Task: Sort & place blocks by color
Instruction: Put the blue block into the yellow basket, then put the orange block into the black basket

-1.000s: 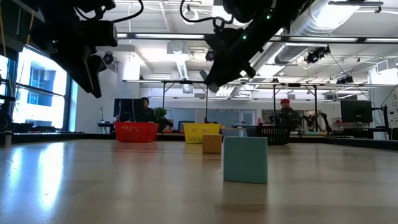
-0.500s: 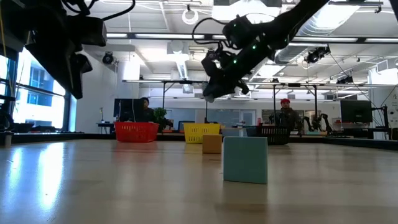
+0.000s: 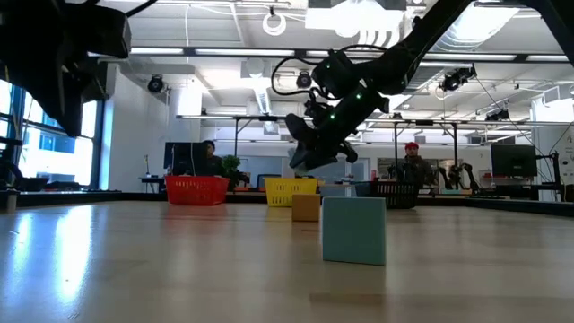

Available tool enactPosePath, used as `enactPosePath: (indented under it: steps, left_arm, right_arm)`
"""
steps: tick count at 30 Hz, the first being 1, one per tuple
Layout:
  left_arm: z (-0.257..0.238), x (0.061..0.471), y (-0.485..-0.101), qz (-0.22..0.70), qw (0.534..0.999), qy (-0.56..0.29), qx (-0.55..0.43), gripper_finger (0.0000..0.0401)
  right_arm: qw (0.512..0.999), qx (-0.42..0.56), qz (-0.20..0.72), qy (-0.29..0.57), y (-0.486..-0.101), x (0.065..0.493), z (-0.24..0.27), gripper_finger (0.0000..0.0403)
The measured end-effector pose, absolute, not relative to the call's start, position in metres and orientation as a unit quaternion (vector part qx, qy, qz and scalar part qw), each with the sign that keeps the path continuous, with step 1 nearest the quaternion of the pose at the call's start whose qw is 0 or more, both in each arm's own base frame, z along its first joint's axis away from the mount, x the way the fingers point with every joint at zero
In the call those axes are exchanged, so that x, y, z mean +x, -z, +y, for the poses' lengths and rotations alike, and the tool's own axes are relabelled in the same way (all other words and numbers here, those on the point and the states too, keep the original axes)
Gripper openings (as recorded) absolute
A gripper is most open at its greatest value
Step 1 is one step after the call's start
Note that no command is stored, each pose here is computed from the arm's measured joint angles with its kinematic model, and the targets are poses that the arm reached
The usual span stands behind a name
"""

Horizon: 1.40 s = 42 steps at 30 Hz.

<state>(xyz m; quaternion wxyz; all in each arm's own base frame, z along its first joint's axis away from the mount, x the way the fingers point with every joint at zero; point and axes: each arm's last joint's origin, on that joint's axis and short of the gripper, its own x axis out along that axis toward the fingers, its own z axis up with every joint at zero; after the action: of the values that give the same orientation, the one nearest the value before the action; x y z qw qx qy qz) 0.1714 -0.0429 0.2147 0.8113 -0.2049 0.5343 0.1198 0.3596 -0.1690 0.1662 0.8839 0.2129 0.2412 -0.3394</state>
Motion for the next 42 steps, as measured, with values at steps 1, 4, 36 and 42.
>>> enactPosePath:
  steps: [1, 4, 36, 42]
  left_arm:
    - [-0.046, 0.171, -0.215, 0.534, 0.811, -0.119, -0.207, 0.0223]
    - [-0.054, 0.168, -0.215, 0.534, 0.811, -0.116, -0.209, 0.0223]
    - [-0.140, 0.149, -0.233, 0.437, 0.842, 0.034, -0.315, 0.0223]
    - [-0.146, 0.147, -0.237, 0.418, 0.849, 0.051, -0.320, 0.0223]
  right_arm:
    - [0.882, 0.218, 0.238, 0.343, -0.166, 0.360, -0.169, 0.0137]
    - [0.882, 0.224, 0.222, 0.350, -0.168, 0.361, -0.170, 0.0173]
    - [0.940, 0.257, 0.137, 0.180, -0.189, 0.402, -0.076, 0.0197]
    - [0.944, 0.249, 0.137, 0.167, -0.190, 0.406, -0.049, 0.0197]
